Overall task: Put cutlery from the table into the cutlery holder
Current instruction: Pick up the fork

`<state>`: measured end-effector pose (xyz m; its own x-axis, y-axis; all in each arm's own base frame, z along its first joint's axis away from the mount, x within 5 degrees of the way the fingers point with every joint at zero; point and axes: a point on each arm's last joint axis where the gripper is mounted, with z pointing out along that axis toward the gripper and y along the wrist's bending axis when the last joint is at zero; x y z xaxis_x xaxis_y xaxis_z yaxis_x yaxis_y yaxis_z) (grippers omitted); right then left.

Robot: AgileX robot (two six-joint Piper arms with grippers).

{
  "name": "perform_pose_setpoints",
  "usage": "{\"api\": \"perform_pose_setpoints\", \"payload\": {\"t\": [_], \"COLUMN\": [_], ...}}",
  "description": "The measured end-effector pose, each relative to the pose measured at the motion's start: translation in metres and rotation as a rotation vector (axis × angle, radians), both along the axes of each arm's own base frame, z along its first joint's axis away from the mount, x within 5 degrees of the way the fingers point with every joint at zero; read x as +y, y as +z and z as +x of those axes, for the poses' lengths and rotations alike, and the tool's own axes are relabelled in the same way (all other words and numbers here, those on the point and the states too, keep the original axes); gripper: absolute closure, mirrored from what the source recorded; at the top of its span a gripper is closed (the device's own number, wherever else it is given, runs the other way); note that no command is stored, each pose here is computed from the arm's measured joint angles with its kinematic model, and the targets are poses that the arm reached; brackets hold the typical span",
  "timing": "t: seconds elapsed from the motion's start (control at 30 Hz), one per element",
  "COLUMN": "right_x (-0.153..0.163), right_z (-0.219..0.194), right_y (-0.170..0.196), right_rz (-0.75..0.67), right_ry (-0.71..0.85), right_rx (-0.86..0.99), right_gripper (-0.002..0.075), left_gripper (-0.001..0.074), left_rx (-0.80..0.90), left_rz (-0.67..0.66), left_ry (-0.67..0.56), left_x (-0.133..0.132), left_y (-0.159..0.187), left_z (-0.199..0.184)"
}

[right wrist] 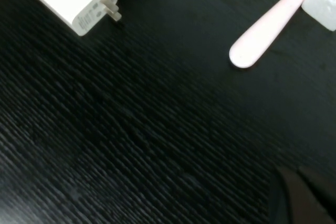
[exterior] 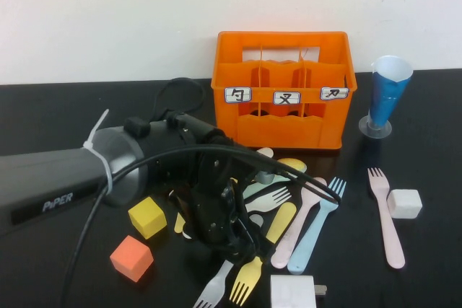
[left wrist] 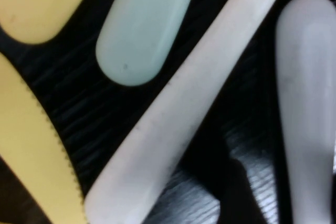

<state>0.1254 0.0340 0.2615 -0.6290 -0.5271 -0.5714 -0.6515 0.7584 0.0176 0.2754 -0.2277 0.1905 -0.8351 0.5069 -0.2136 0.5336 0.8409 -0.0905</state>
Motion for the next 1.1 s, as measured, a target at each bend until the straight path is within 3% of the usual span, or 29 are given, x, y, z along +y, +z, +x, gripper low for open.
{"api": "perform_pose_setpoints", "payload": {"t": [0.33,0.43,0.53,0.87,1.1], "right_x": [0.001,0.001,0.001,0.000,0.000], "right_z": [0.000,0.000,0.001,0.002,0.002], "right_y": [0.000,0.000,0.001,0.001,0.001], "right_rz": [0.010,0.009,0.009,0.002,-0.004], "right_ry": [-0.001,0.000,-0.003,-0.004,0.006], "right_rx": [0.000,-0.001,-0.007,-0.029,-0.036], "right_gripper": [0.0729,0.0729,0.0729,0.0729,0.0729], "left_gripper": [0.0400,0.0474,0.0610,0.0607,0.0607], "left_rx": [0.013,0.019,0.021,0.020,-0.116], "left_rz": [0.020,0.028,0.032,0.021,-0.089], "left_ry": [-0.017,-0.025,-0.031,-0.029,-0.021], "left_x": [-0.001,-0.001,-0.001,0.001,0.011], "left_y": [-0.004,-0.005,-0.005,0.002,0.060], "left_z": [0.002,0.002,0.002,-0.001,-0.014]}}
